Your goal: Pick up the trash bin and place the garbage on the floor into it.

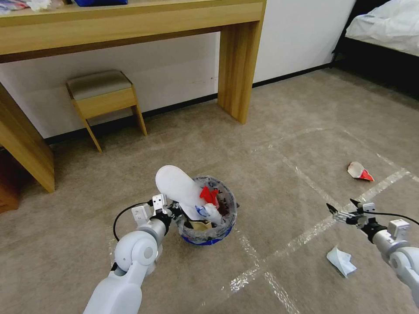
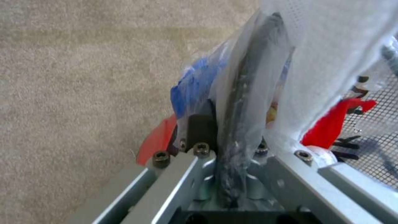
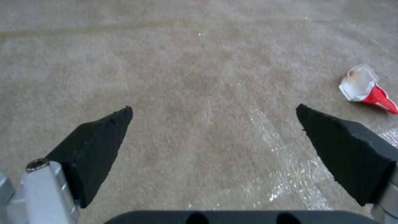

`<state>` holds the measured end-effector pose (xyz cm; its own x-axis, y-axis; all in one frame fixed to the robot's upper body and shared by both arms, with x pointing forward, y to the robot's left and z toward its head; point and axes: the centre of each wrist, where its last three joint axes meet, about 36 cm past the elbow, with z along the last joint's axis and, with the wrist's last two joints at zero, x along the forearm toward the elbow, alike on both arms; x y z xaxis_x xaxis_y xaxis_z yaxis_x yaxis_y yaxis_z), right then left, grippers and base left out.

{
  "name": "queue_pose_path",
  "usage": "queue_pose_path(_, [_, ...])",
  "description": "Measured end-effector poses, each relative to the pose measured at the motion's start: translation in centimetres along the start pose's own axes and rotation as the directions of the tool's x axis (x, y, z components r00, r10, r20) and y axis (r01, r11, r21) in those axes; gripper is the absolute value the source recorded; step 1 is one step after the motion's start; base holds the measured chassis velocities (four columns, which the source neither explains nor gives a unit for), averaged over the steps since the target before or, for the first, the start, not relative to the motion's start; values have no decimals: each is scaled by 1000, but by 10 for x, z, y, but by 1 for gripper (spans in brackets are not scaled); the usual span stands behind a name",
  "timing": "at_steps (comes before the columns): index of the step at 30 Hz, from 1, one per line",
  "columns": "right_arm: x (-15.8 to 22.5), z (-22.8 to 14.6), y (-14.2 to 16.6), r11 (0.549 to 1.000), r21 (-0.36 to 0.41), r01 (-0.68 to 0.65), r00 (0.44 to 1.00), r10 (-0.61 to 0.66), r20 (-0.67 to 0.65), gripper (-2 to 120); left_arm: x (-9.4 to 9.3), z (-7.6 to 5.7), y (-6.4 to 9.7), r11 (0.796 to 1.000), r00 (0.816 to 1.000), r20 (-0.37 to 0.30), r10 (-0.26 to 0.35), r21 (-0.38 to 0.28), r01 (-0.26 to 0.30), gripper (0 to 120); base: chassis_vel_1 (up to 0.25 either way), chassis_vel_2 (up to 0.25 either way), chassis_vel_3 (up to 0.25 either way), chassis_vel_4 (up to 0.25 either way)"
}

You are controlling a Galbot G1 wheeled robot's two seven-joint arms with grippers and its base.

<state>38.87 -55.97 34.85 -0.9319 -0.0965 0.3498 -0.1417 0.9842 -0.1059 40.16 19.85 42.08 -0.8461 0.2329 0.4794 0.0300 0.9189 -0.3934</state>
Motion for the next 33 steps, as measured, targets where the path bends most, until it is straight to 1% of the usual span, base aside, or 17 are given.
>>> queue_pose_path(6, [3, -2, -9, 999, 32, 3, 998, -1, -59, 100, 0, -2, 2, 1000, 1000, 5, -7, 0, 7, 2, 0, 0, 0, 0])
queue_pose_path(9, [7, -10, -24, 996, 91, -1, 979, 19, -201, 100, 0, -4, 5, 1000, 1000, 17, -12, 9, 12, 2, 0, 0, 0, 0])
queue_pose_path(13, [12, -14, -31, 991, 137, 0, 960, 38, -276, 100, 0, -5, 7, 1000, 1000, 24, -12, 14, 12, 2, 0, 0, 0, 0])
queue_pose_path(14, [17, -14, -35, 984, 179, 19, 937, 45, -346, 100, 1, -6, 8, 1000, 1000, 28, -14, 15, 14, 2, 0, 0, 0, 0])
queue_pose_path(16, [22, -16, -40, 974, 223, 50, 903, 51, -428, 100, 2, -6, 10, 1000, 999, 32, -12, 16, 11, 2, 0, 0, 0, 0])
queue_pose_path(18, [23, -17, -40, 971, 230, 60, 891, 52, -451, 100, 2, -7, 10, 1000, 999, 32, -10, 15, 10, 2, 0, 0, 0, 0])
queue_pose_path(19, [25, -20, -41, 970, 227, 89, 864, 38, -502, 100, 1, -6, 11, 1000, 999, 33, -10, 14, 9, 2, 0, 0, 0, 0])
queue_pose_path(20, [25, -20, -41, 970, 227, 89, 864, 38, -502, 100, 1, -6, 11, 1000, 999, 33, -10, 14, 9, 2, 0, 0, 0, 0])
queue_pose_path(21, [26, -22, -40, 967, 226, 115, 837, 28, -546, 100, 0, -6, 12, 1000, 999, 32, -11, 15, 10, 2, 0, 0, 0, 0])
queue_pose_path(23, [25, -26, -40, 963, 230, 138, 811, 24, -584, 100, -1, -5, 13, 1000, 999, 32, -9, 16, 8, 2, 0, 0, 0, 0])
queue_pose_path(25, [24, -29, -39, 964, 228, 138, 793, 31, -608, 100, -1, -5, 14, 1000, 999, 33, -8, 18, 8, 2, 0, 0, 0, 0])
queue_pose_path(27, [24, -33, -36, 979, 185, 83, 770, 55, -636, 100, -3, -5, 16, 1000, 999, 36, -10, 22, 9, 2, 0, 0, 0, 0])
queue_pose_path(28, [24, -33, -36, 979, 185, 83, 770, 55, -636, 100, -3, -5, 16, 1000, 999, 36, -10, 22, 9, 2, 0, 0, 0, 0])
queue_pose_path(29, [24, -30, -32, 988, 148, 33, 753, 73, -654, 100, -4, -5, 16, 1000, 999, 40, -8, 24, 7, 2, 0, 0, 0, 0])
queue_pose_path(30, [24, -23, -27, 997, 79, -21, 735, 69, -674, 100, -4, -5, 17, 1000, 999, 46, -4, 27, 3, 2, 0, 0, 0, 0])
queue_pose_path(31, [24, -23, -27, 997, 79, -21, 735, 69, -674, 100, -4, -5, 17, 1000, 999, 46, -4, 27, 3, 2, 0, 0, 0, 0])
queue_pose_path(33, [21, -11, -16, 995, -13, -99, 721, 63, -690, 100, -5, -4, 17, 1000, 999, 48, -1, 30, 0, 2, 0, 0, 0, 0])
